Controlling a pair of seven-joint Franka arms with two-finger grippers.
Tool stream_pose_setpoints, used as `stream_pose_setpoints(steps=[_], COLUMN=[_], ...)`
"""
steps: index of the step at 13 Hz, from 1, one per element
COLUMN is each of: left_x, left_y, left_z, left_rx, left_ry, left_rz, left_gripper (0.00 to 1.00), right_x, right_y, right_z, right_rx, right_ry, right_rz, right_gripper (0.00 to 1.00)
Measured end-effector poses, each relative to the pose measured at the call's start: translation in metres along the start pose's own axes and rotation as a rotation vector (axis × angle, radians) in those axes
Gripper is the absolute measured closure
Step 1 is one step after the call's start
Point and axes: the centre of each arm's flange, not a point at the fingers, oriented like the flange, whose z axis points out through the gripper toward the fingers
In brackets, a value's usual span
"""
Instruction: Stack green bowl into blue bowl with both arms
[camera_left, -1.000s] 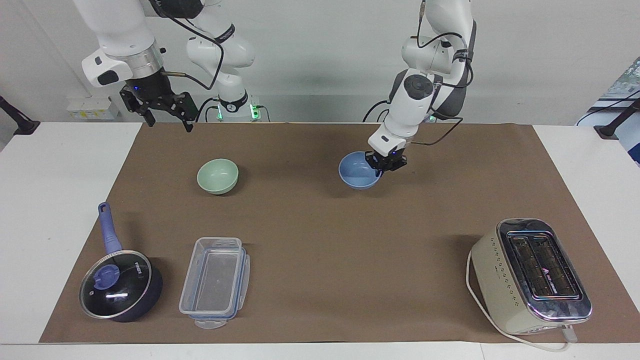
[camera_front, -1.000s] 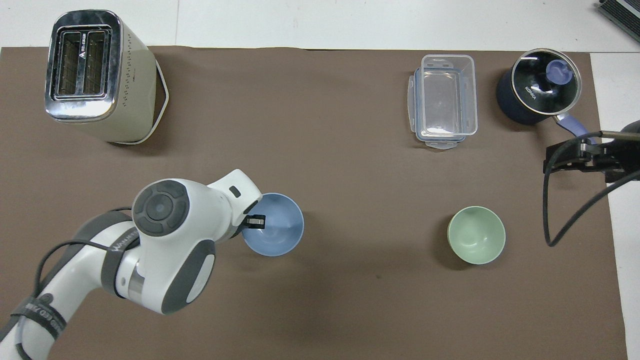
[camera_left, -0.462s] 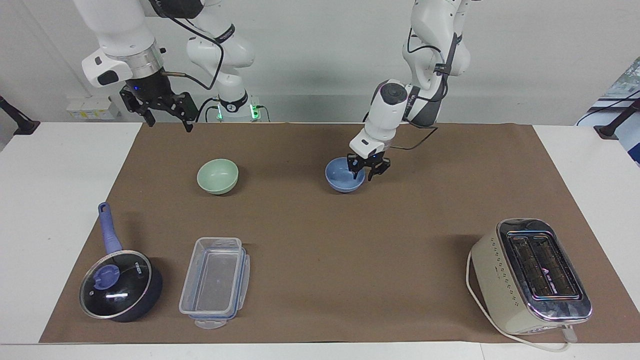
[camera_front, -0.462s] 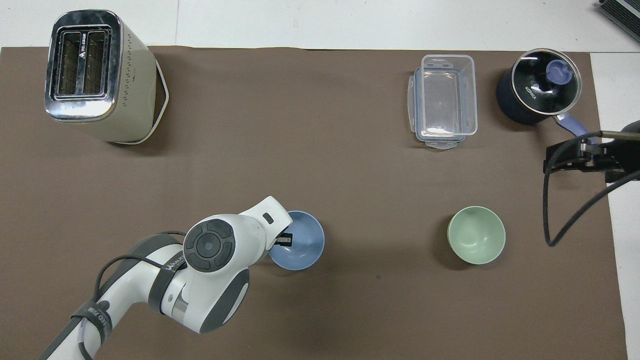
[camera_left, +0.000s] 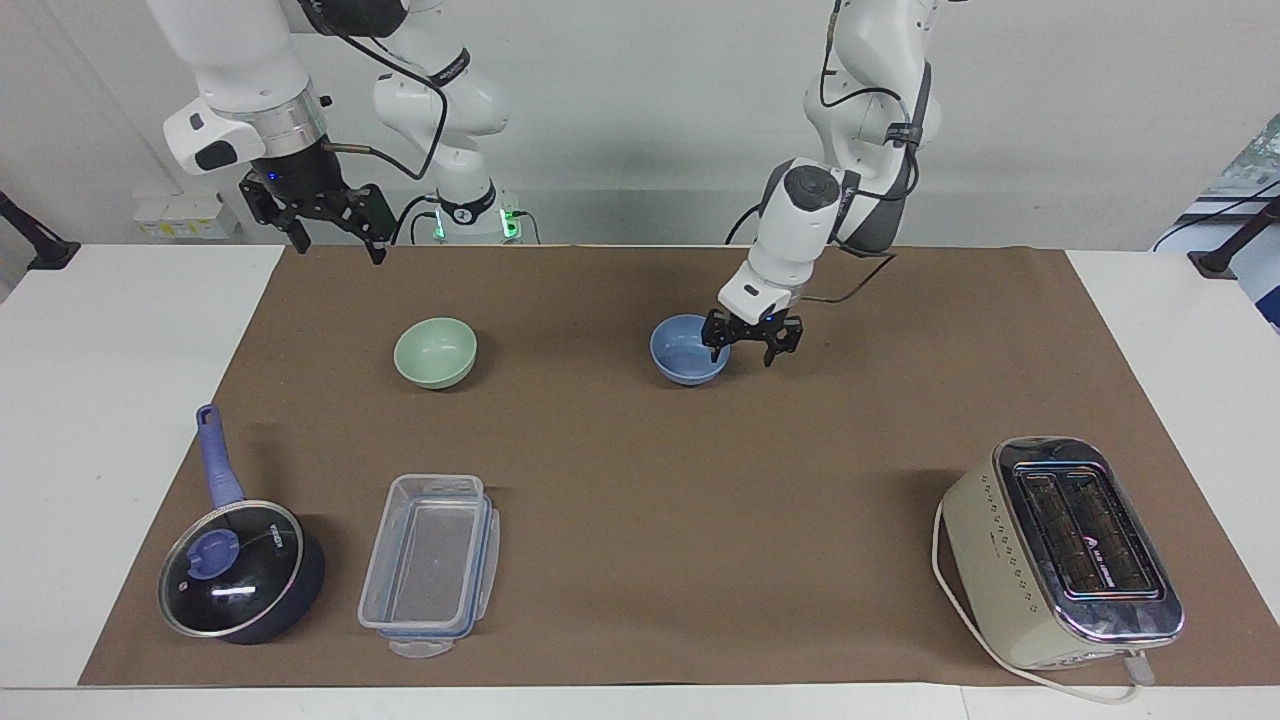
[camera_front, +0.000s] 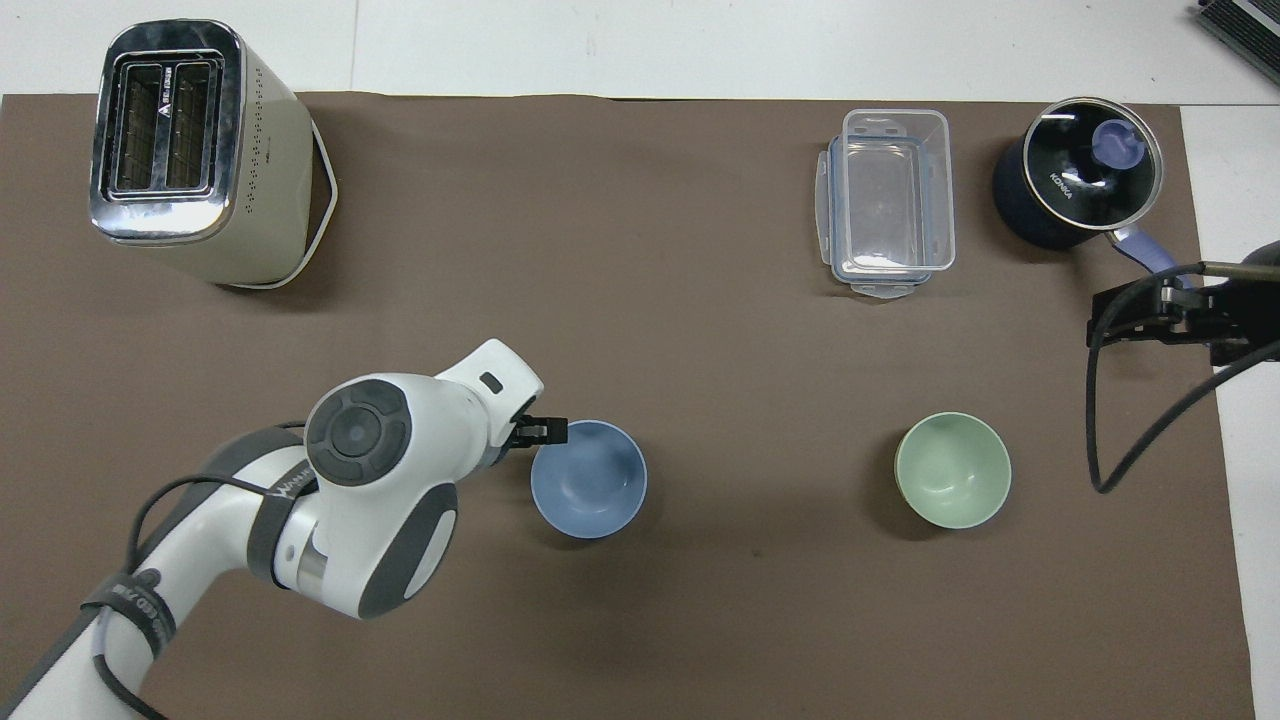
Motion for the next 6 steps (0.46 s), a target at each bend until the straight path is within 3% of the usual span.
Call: stream_pose_setpoints(steps=[6], left_x=[0.053], left_y=[-0.126], left_z=[-0.1], left_rx=[0.0], left_ry=[-0.045], left_rz=[0.052], left_gripper=[0.0], right_x=[0.0], right_y=[-0.001], right_z=[0.001], right_rx=[0.005], right_ry=[-0.002], right_rz=[-0.001], right_gripper=[0.0])
